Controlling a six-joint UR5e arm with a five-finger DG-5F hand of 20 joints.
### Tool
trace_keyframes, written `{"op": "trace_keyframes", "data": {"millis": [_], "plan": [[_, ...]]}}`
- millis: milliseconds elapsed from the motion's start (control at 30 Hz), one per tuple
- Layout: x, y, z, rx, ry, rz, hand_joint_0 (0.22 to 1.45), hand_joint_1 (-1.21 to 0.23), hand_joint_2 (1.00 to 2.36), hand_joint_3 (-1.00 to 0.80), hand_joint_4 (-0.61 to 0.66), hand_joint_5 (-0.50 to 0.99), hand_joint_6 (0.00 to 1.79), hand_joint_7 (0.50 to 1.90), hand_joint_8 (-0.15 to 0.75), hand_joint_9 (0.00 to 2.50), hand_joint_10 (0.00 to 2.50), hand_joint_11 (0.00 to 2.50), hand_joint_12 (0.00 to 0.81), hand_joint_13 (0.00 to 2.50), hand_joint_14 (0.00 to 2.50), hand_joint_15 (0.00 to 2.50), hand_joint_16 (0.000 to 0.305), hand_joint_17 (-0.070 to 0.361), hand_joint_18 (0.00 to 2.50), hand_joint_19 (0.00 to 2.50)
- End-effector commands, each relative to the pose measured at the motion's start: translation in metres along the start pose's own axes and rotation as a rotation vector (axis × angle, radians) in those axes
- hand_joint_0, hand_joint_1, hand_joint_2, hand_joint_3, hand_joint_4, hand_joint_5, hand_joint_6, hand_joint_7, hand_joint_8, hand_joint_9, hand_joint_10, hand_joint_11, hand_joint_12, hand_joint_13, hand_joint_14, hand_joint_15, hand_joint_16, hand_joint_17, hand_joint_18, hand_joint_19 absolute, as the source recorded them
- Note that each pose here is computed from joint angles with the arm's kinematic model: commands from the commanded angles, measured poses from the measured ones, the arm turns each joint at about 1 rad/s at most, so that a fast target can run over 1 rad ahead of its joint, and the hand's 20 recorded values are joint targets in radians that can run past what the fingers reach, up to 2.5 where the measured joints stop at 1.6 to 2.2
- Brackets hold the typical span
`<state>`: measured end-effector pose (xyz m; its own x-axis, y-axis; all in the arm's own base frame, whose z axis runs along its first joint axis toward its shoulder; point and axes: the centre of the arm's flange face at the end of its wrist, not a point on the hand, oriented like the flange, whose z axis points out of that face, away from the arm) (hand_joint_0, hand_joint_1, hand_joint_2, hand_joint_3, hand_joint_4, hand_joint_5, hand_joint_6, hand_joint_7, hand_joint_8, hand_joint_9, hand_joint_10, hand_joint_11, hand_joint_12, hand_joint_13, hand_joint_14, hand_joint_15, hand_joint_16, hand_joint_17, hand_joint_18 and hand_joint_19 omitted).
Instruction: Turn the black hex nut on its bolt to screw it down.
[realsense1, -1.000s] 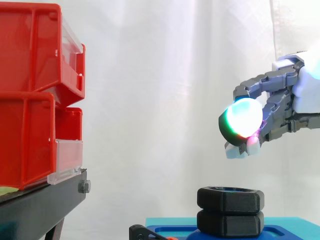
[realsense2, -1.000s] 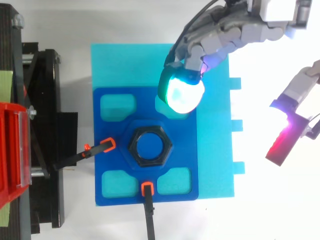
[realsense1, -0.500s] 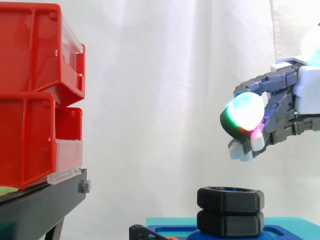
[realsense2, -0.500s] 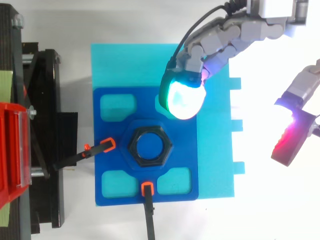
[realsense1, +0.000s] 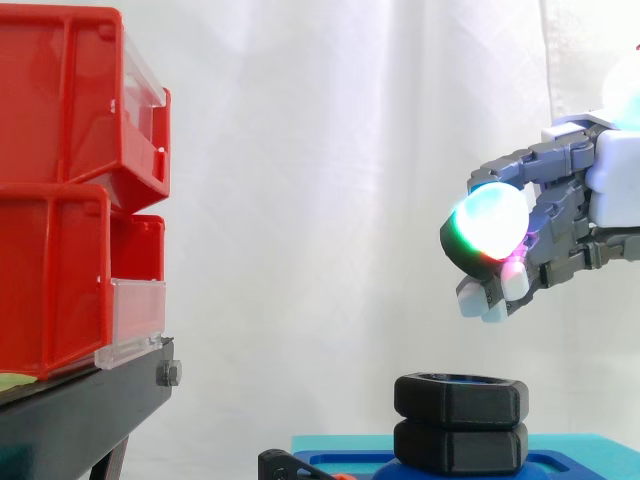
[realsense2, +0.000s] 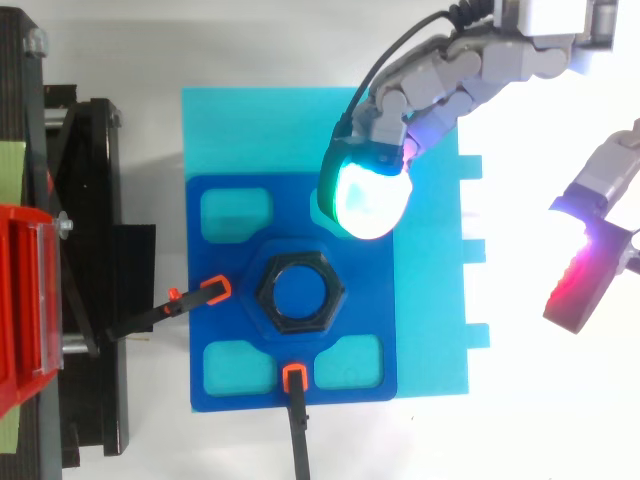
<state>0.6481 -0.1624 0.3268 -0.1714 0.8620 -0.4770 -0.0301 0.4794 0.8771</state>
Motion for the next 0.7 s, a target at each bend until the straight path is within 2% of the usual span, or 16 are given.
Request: {"op": "trace_keyframes", "data": {"millis": [0,67,233,433,500,667], "plan": [[0.0003,-0.0001,0.0002,0.0,0.0,0.0,0.48,-0.58,1.0,-0.5,0.16,-0.14,0.5,0.85,0.299,0.65,0.01,0.24,0.413,0.44,0.01,0.19,0.058,0.13,0.29,0.38],[0.0007,-0.0007,0.0,0.001,0.001,0.0,0.49,-0.61,1.0,-0.5,0.14,-0.14,0.5,0.84,0.29,0.65,0.01,0.24,0.398,0.43,0.01,0.19,0.057,0.127,0.27,0.37],[-0.001,0.0003,-0.0005,-0.001,-0.002,0.0,0.49,-0.62,1.0,-0.5,0.12,-0.15,0.5,0.84,0.267,0.58,0.01,0.24,0.386,0.28,0.01,0.15,0.055,0.123,0.06,0.33],[0.0003,-0.0001,0.0002,0.0,0.0,0.0,0.48,-0.61,1.0,-0.5,0.15,-0.14,0.5,0.85,0.282,0.57,0.01,0.23,0.406,0.22,0.0,0.12,0.059,0.133,0.0,0.27],[0.0007,-0.0007,0.0,0.001,0.001,0.0,0.48,-0.59,1.0,-0.5,0.15,-0.14,0.5,0.86,0.273,0.55,0.01,0.26,0.383,0.11,0.0,0.11,0.058,0.13,0.0,0.26],[0.0003,-0.0001,0.0002,0.0,0.0,0.0,0.49,-0.59,1.0,-0.5,0.14,-0.14,0.5,0.85,0.267,0.53,0.01,0.25,0.382,0.07,0.0,0.1,0.057,0.129,0.0,0.24]]}}
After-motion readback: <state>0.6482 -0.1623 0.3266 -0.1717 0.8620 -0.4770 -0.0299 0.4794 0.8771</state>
